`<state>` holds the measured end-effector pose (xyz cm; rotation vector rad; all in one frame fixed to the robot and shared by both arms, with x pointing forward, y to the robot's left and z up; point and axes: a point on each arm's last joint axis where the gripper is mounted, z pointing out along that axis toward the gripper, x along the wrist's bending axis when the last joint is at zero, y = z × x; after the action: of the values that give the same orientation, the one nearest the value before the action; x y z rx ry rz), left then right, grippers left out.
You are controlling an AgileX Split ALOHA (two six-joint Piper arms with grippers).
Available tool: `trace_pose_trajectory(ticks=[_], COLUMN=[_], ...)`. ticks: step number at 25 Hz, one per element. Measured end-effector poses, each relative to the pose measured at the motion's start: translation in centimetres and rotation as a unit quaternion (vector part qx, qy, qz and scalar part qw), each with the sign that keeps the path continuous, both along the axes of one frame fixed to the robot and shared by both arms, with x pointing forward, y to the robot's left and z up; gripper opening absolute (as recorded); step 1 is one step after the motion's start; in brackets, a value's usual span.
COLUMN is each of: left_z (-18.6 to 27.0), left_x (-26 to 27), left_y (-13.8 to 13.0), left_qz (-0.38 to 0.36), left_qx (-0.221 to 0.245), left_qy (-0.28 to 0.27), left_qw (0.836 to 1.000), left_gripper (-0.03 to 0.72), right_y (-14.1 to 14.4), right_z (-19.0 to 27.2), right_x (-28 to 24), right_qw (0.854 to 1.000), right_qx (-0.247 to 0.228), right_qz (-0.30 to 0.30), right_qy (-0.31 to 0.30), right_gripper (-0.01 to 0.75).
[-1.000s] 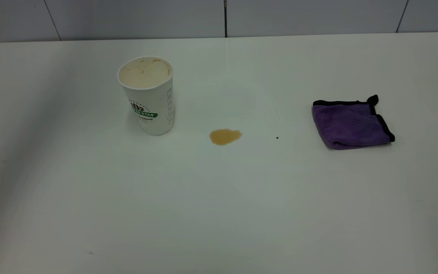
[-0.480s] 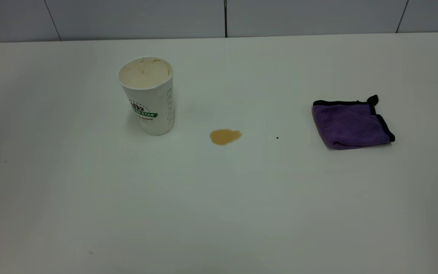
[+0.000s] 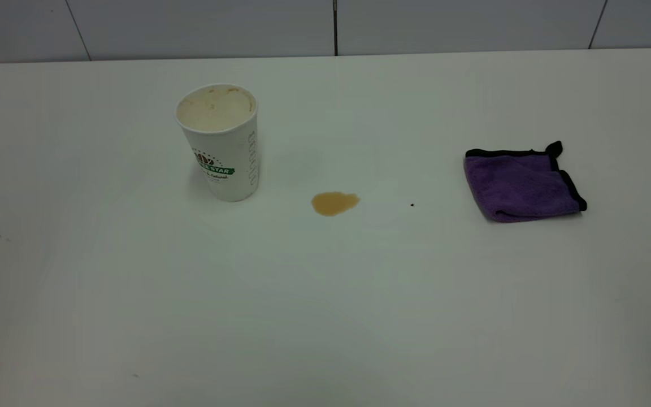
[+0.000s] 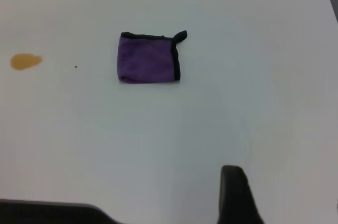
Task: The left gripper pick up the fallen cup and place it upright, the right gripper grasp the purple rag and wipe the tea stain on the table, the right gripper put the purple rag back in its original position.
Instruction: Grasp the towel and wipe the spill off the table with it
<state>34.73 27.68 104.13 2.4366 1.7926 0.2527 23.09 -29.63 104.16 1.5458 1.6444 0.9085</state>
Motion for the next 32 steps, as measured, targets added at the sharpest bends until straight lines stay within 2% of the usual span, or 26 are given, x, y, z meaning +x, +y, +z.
trace_pose_trajectory(ticks=[6, 15, 20, 29, 32], left_z=[-1.9, -1.1, -0.7, -0.7, -0.8], left_x=[-3.7, -7.1, -9.0, -12.1, -12.5], left_y=[1.1, 2.1, 2.7, 3.2, 3.2], left_qz=[0.016, 0.018, 0.033, 0.144, 0.151], left_qx=[-0.017, -0.051, -0.067, -0.053, -0.052], left_qy=[-0.058, -0.166, -0.233, -0.336, -0.345], left_qw=[0.998, 0.985, 0.97, 0.929, 0.925], left_gripper=[0.458, 0.458, 0.458, 0.458, 0.458], right_y=[0.0, 0.0, 0.0, 0.0, 0.0], right_z=[0.0, 0.0, 0.0, 0.0, 0.0], right_x=[0.0, 0.0, 0.0, 0.0, 0.0], right_qw=[1.0, 1.0, 1.0, 1.0, 1.0], right_qx=[0.0, 0.0, 0.0, 0.0, 0.0], right_qz=[0.0, 0.0, 0.0, 0.0, 0.0], right_qy=[0.0, 0.0, 0.0, 0.0, 0.0], right_gripper=[0.486, 0.486, 0.486, 0.486, 0.486])
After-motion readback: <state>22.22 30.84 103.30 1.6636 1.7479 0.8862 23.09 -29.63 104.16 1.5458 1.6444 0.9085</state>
